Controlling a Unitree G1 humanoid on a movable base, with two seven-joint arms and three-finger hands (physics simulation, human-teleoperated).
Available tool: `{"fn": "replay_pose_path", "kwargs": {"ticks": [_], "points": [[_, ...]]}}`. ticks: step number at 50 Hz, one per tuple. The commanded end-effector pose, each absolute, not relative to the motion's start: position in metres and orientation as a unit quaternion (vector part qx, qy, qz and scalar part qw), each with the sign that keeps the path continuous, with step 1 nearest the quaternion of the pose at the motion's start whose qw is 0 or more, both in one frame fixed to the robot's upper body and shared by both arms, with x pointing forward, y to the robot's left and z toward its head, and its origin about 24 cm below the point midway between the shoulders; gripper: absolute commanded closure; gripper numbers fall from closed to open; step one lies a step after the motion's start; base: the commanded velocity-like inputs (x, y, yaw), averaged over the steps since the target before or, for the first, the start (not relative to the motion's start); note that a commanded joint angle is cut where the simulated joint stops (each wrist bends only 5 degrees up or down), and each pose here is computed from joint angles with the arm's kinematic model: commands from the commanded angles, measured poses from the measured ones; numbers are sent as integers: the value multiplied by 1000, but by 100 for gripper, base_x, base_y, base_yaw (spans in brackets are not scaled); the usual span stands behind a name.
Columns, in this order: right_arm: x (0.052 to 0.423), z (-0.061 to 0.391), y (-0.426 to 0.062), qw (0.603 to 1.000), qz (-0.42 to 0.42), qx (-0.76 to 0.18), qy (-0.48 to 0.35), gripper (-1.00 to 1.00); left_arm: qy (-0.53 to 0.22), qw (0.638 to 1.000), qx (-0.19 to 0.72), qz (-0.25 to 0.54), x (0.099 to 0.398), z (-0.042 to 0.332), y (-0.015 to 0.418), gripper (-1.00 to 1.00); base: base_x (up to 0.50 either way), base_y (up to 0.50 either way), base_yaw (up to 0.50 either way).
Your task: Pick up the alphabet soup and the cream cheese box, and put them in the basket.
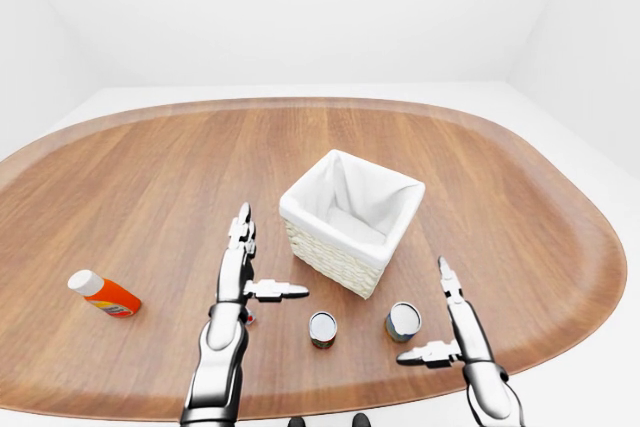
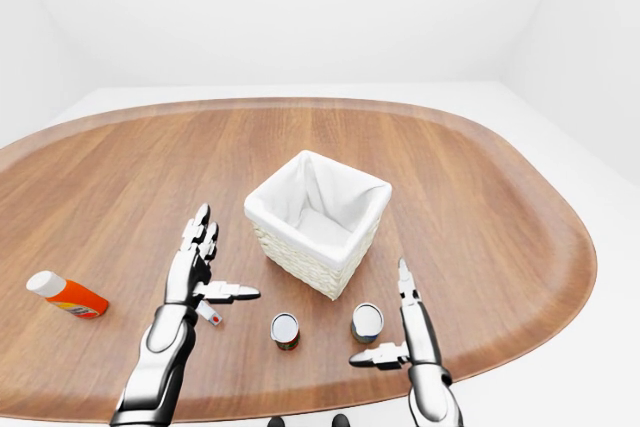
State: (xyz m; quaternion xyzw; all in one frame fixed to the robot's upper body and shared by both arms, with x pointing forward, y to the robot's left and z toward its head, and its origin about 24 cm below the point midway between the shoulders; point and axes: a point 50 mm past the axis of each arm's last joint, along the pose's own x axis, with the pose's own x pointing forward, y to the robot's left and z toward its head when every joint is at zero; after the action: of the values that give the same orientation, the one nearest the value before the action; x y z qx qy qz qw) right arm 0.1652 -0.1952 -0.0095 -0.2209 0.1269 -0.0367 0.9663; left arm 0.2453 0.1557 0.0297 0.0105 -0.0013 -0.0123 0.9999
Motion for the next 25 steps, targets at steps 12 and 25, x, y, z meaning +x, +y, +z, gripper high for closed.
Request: {"fn": "replay_pose_path", "kwargs": {"ticks": [12,25], "points": [[171,-38,-195,955,-32,-238,173,-100,-2,1000,3,-15,245,30,157,-100,0,0,0],[179,-51,-195,954,-27,-227,196,-100,0,1000,2,-14,245,29,157,-100,0,0,0]]}}
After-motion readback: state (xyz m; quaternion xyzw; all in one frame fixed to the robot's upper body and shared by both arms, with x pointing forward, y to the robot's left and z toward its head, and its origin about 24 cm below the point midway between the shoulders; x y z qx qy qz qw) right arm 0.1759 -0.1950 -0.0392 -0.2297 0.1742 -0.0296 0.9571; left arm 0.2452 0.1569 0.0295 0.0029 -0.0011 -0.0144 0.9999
